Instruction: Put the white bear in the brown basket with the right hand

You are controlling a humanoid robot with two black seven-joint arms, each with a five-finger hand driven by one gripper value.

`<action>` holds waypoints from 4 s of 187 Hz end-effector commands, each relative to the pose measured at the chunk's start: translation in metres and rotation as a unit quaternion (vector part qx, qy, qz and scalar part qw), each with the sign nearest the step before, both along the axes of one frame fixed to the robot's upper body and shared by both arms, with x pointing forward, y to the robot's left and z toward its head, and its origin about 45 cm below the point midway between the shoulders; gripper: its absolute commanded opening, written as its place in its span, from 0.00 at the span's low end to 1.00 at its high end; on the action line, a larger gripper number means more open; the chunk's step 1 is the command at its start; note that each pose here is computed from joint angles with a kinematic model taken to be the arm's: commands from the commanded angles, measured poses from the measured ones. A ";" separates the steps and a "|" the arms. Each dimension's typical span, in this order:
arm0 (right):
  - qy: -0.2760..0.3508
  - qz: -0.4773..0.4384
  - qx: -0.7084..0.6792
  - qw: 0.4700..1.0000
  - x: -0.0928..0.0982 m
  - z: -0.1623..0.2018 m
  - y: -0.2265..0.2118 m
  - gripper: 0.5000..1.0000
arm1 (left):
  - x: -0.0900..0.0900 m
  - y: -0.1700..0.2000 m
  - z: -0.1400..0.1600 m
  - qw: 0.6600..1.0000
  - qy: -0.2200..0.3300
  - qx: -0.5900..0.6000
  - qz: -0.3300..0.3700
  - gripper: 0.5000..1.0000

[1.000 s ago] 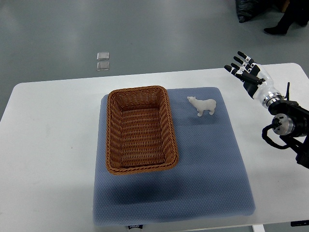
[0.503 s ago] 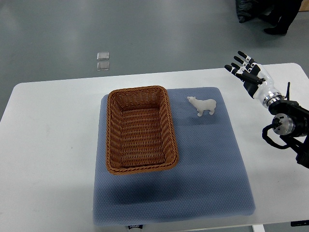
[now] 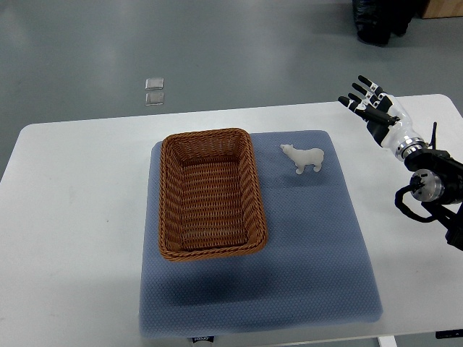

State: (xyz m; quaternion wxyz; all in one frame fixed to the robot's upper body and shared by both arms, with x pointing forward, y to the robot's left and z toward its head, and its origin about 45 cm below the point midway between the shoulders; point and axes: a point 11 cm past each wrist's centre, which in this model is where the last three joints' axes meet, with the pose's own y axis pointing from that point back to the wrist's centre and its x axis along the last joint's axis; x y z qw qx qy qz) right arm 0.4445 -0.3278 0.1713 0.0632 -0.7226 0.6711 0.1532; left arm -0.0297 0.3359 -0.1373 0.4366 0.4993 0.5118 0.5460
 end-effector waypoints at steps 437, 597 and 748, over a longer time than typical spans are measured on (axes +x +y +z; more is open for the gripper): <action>-0.114 0.316 -0.561 0.757 -0.010 0.006 0.059 0.81 | 0.000 0.000 0.000 1.000 0.000 -0.001 0.000 1.00; -0.086 0.316 -0.636 0.699 -0.011 -0.009 0.053 0.30 | 0.000 0.000 0.000 1.000 0.001 0.000 0.000 1.00; -0.130 0.271 -0.644 0.704 -0.005 0.008 0.059 0.00 | 0.000 0.000 0.000 1.000 0.000 0.000 0.000 1.00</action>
